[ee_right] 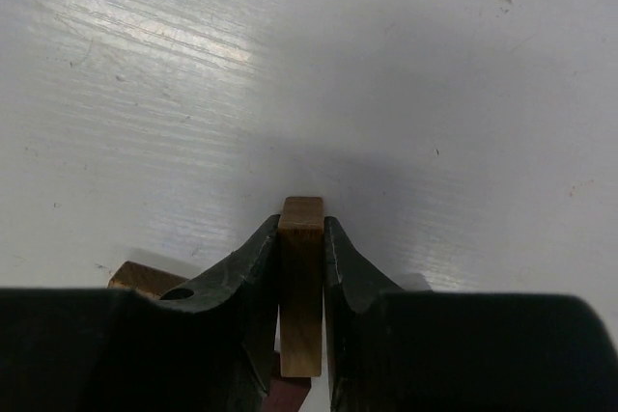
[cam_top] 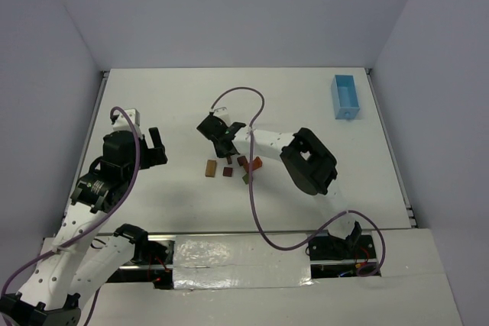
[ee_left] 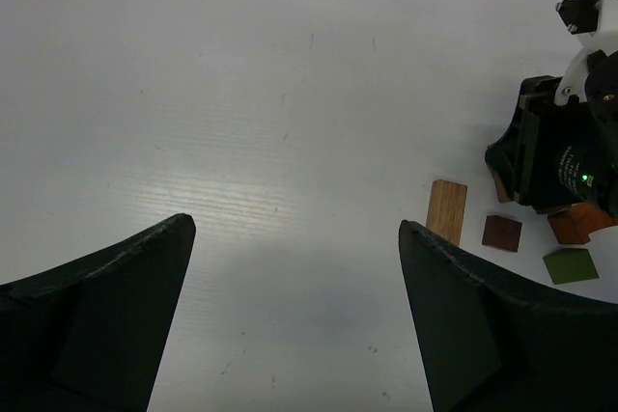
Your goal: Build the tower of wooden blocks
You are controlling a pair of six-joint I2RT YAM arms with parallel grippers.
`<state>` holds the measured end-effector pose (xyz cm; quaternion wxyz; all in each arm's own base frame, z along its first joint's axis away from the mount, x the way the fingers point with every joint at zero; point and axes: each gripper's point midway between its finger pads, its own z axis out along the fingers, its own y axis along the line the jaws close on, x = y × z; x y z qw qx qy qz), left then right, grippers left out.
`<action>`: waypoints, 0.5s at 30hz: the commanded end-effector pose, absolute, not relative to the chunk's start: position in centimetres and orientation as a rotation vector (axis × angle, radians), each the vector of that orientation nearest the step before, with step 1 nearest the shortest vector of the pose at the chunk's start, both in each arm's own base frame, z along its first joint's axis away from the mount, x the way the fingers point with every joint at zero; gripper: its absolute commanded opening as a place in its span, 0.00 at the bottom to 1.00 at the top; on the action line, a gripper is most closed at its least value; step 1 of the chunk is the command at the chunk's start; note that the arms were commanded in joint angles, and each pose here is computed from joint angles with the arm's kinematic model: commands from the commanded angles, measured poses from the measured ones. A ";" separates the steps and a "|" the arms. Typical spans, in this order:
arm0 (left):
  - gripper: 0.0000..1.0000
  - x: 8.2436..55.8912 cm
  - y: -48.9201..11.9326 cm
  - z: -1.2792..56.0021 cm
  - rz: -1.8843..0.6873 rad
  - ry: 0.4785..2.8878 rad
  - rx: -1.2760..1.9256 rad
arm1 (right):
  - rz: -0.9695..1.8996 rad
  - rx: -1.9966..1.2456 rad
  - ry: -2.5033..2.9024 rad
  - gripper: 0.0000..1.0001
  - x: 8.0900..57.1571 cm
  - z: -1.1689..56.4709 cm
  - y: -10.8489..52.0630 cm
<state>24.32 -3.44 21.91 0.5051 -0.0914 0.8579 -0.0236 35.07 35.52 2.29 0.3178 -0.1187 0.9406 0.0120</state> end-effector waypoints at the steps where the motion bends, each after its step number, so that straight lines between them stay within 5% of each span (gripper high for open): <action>1: 0.99 24.8 -3.8 22.8 -0.078 2.032 -0.203 | 0.072 -0.331 2.389 0.17 36.2 6.6 35.4; 6: 1.00 24.8 -3.8 22.7 -0.079 2.037 -0.200 | 0.367 -0.394 2.401 0.18 38.1 7.9 33.4; 10: 1.00 24.8 -3.9 22.8 -0.085 2.034 -0.194 | 0.956 -0.536 2.429 0.21 38.4 8.9 31.1; 15: 1.00 24.7 -3.9 23.0 -0.087 2.025 -0.196 | 1.087 -0.499 2.473 0.24 42.2 7.9 24.4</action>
